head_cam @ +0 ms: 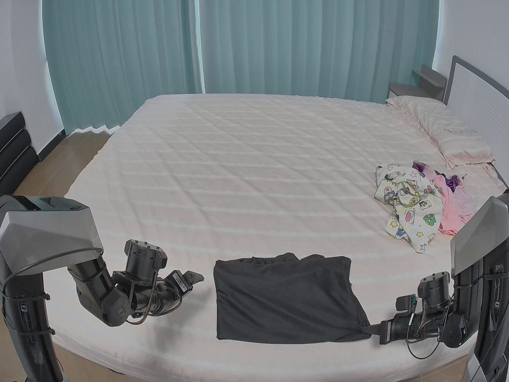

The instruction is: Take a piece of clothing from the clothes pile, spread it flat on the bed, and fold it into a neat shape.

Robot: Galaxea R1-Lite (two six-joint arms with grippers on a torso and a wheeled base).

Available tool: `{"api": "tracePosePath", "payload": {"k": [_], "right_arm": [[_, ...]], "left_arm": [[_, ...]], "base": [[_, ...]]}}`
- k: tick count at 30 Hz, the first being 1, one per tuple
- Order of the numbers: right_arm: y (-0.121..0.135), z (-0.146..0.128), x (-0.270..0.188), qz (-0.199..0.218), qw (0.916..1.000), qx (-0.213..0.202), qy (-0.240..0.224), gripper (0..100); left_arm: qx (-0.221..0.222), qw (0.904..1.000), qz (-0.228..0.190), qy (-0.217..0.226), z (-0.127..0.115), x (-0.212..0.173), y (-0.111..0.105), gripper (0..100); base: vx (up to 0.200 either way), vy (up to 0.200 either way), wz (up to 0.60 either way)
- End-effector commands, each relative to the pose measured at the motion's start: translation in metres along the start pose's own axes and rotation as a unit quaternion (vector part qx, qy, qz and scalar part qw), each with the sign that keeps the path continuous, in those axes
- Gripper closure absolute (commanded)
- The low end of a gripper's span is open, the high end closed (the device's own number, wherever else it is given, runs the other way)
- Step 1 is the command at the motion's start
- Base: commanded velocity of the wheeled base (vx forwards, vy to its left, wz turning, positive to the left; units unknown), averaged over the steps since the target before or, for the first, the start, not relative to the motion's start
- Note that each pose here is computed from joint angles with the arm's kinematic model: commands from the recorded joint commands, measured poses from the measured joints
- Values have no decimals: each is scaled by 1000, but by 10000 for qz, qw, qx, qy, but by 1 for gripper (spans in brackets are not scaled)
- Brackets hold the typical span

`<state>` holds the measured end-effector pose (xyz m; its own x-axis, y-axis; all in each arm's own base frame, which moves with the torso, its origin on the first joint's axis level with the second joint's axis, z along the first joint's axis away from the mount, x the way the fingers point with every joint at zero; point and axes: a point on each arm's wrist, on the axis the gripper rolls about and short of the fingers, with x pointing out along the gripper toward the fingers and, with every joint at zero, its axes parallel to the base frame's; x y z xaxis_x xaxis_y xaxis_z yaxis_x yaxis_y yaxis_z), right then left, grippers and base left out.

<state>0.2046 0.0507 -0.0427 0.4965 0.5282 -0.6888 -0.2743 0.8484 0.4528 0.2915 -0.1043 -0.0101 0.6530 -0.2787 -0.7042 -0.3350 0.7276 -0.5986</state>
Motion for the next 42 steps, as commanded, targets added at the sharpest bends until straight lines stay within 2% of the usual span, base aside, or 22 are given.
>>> {"api": "tracePosePath", "payload": {"k": [1, 5, 10, 12, 15, 21, 27, 30, 33, 42], "right_arm": [[0, -4, -2, -21, 10000, 31, 91, 0], [0, -2, -3, -22, 10000, 10, 38, 0], [-9, 20, -13, -119, 9972, 5, -733, 0], [-12, 27, -10, -109, 9959, 23, -899, 0], [-12, 35, -4, -20, 9942, 200, -1057, 0], [-5, 73, 28, 263, 9852, 617, -1577, 0], [-6, 112, 56, 172, 9829, 781, -1656, 0], [-3, 123, 64, 270, 9804, 1076, -1629, 0], [-3, 124, 77, 365, 9749, 1540, -1568, 0], [-6, 121, 85, 163, 9745, 1575, -1593, 0]], "left_arm": [[0, 10000, 7, 4, 0, 0, 0, 0], [0, 10000, 7, 4, 0, 1, 0, 0], [6, 10000, 2, -2, 0, 0, 0, 0], [-2, 10000, 2, -2, 0, 0, 0, 0], [-1, 10000, -11, -11, 0, 0, 0, 0], [-7, 10000, -50, -48, -2, -1, 1, 0], [0, 9998, -167, -148, -3, 0, 3, 0], [13, 9997, -176, -148, -3, 0, 3, 0], [7, 9997, -173, -153, -2, 0, 3, 0], [25, 9998, -160, -130, -4, 1, 3, 0]], "base": [[0, 0, 0], [0, 0, 0], [0, 0, 0], [0, 0, 0], [0, 0, 0], [0, 0, 0], [0, 0, 0], [0, 0, 0], [0, 0, 0], [0, 0, 0]]}}
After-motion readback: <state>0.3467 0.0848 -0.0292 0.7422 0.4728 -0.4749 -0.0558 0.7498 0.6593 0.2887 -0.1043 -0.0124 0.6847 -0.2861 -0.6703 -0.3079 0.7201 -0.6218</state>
